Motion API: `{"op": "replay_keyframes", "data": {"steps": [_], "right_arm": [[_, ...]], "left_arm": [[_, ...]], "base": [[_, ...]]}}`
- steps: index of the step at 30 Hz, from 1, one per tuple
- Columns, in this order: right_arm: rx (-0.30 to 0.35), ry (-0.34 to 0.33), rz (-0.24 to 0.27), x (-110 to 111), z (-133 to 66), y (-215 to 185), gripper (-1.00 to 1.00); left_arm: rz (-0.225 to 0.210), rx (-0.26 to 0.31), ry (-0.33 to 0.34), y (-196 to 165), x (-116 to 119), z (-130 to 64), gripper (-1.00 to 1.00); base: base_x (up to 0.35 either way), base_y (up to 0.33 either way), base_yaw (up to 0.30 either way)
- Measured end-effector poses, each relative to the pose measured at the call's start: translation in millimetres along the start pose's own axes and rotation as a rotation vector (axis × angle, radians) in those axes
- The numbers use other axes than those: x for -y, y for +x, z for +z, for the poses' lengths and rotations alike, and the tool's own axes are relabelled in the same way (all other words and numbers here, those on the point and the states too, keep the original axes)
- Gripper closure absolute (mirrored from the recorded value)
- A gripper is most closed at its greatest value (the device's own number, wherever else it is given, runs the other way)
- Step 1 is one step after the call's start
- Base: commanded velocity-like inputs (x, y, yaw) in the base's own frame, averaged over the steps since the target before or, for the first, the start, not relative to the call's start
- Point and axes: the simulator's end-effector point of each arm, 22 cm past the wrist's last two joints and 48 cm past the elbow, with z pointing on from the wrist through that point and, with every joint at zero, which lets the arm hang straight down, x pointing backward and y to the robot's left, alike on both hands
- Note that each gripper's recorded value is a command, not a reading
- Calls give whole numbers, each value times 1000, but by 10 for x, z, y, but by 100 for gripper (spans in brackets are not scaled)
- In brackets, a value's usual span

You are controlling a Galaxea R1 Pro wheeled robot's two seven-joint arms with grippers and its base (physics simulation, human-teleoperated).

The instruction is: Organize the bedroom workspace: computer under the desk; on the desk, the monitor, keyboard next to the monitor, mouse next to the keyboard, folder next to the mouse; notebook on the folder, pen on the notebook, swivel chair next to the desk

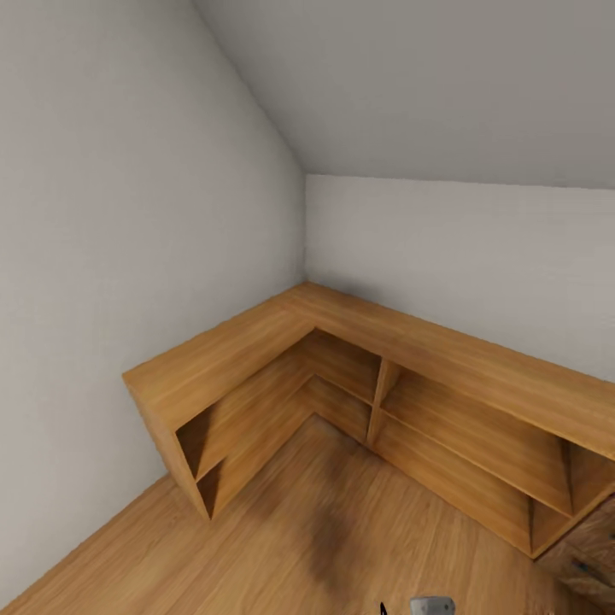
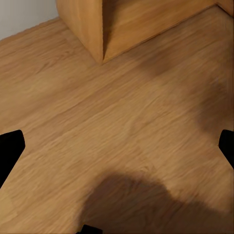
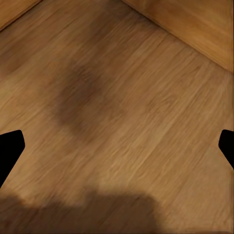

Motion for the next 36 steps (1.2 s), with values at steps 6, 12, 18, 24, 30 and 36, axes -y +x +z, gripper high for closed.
{"op": "replay_keyframes", "data": {"steps": [6,12,18,24,30,36], "right_arm": [[0,0,0,-1,-3,2,-100],[0,0,0,-1,-3,0,-100],[0,-1,1,-7,-4,2,-100],[-1,-2,1,-14,-5,3,-100],[-1,-4,3,-37,-6,4,-100],[0,-5,4,-58,-6,0,-100]], "left_arm": [[0,1,0,-1,-3,-1,-100],[0,1,-1,-2,-6,-2,-100],[0,1,-2,-2,-7,-2,-100],[0,-1,-2,1,-8,-1,-100],[2,-10,-4,37,-19,-14,-100],[3,-13,-5,52,-28,-20,-100]], "base": [[198,40,-258],[300,19,-258],[326,5,-252],[308,1,-232],[151,0,-247],[41,0,-255]]}}
